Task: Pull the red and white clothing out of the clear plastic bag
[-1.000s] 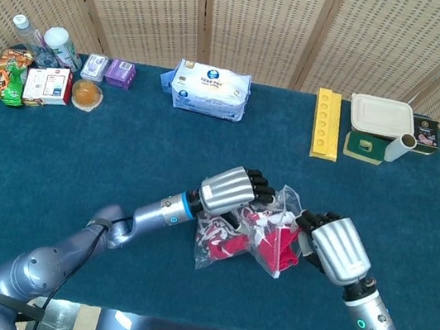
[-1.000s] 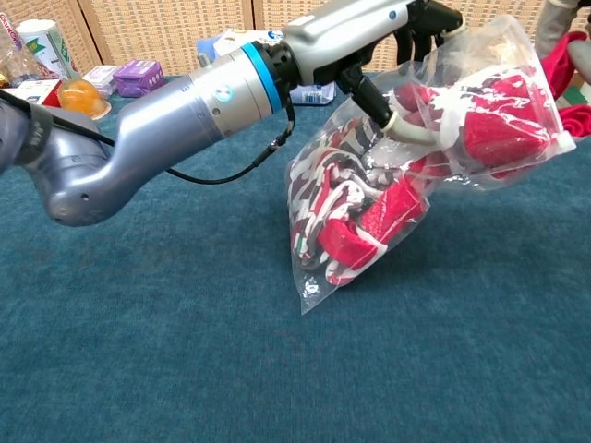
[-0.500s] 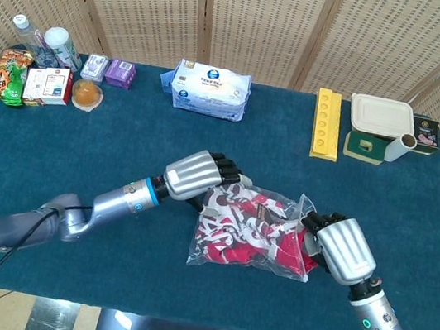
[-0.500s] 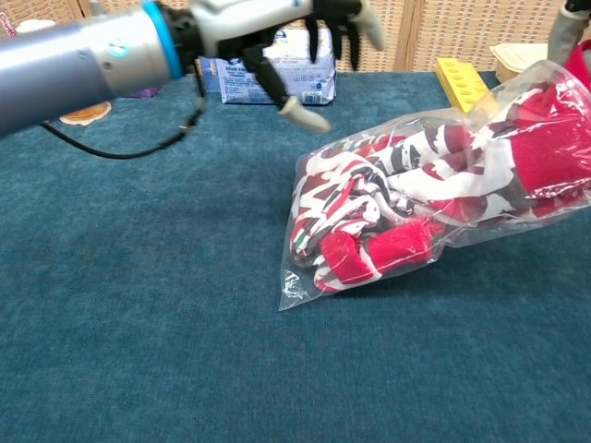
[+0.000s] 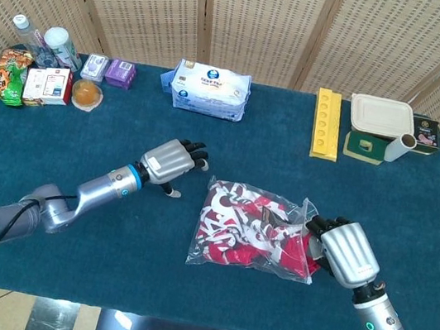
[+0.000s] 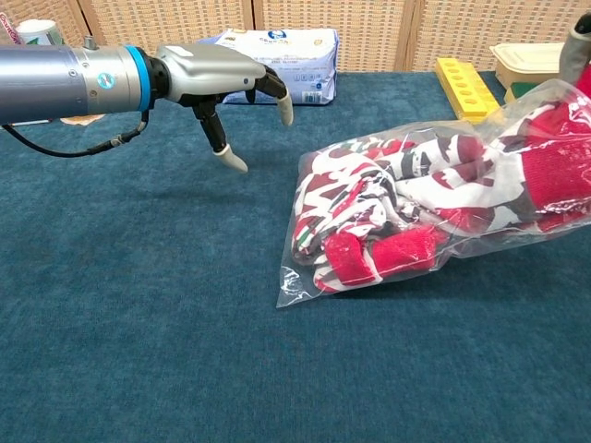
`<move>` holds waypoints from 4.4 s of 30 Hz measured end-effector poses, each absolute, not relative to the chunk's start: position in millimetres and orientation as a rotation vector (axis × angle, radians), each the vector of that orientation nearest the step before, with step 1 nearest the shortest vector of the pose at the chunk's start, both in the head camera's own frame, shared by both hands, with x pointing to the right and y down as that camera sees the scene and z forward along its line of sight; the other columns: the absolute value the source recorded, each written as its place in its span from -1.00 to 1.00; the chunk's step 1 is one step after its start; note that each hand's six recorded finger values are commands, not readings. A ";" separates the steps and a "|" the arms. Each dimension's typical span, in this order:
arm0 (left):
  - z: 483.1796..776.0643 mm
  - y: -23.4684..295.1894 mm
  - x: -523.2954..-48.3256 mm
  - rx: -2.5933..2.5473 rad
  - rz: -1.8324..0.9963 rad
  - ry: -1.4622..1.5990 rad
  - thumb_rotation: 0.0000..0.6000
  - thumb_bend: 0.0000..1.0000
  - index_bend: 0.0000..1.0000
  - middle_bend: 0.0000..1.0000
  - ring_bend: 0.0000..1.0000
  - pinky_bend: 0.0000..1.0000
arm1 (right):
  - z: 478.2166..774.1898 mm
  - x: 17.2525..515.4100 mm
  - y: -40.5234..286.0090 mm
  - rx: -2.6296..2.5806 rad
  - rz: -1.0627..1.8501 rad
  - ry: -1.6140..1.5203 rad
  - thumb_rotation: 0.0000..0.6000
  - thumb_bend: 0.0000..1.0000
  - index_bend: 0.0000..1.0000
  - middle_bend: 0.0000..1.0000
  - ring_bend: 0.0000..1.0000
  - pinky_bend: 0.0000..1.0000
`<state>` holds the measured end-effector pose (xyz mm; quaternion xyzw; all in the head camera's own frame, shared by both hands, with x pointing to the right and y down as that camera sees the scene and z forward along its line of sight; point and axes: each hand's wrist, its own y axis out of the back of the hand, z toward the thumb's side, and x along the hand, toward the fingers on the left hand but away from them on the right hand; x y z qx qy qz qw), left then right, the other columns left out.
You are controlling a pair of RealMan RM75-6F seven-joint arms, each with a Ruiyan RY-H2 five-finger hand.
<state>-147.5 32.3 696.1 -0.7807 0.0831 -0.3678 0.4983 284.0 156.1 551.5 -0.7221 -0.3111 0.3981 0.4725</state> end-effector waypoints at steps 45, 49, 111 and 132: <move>750.6 37.8 -74.0 -1.988 -0.924 0.251 1.00 0.03 0.26 -0.61 -0.81 -0.45 | 558.6 294.2 156.2 -1.797 1.020 -0.761 1.00 0.33 0.46 0.07 0.41 0.33; 749.0 38.1 -75.9 -1.996 -0.910 0.264 1.00 0.09 0.29 -0.61 -0.81 -0.44 | 558.3 294.0 156.9 -1.799 1.021 -0.760 1.00 0.33 0.46 0.08 0.42 0.34; 699.8 54.6 -324.1 -1.984 -1.157 0.522 1.00 0.13 0.38 -0.54 -0.78 -0.37 | 538.5 297.4 157.9 -1.744 1.009 -0.818 1.00 0.33 0.48 0.13 0.48 0.36; 659.3 60.3 -420.2 -1.849 -1.315 0.691 1.00 0.13 0.38 -0.54 -0.78 -0.37 | 526.7 338.9 136.8 -1.644 1.088 -0.915 1.00 0.34 0.48 0.13 0.48 0.37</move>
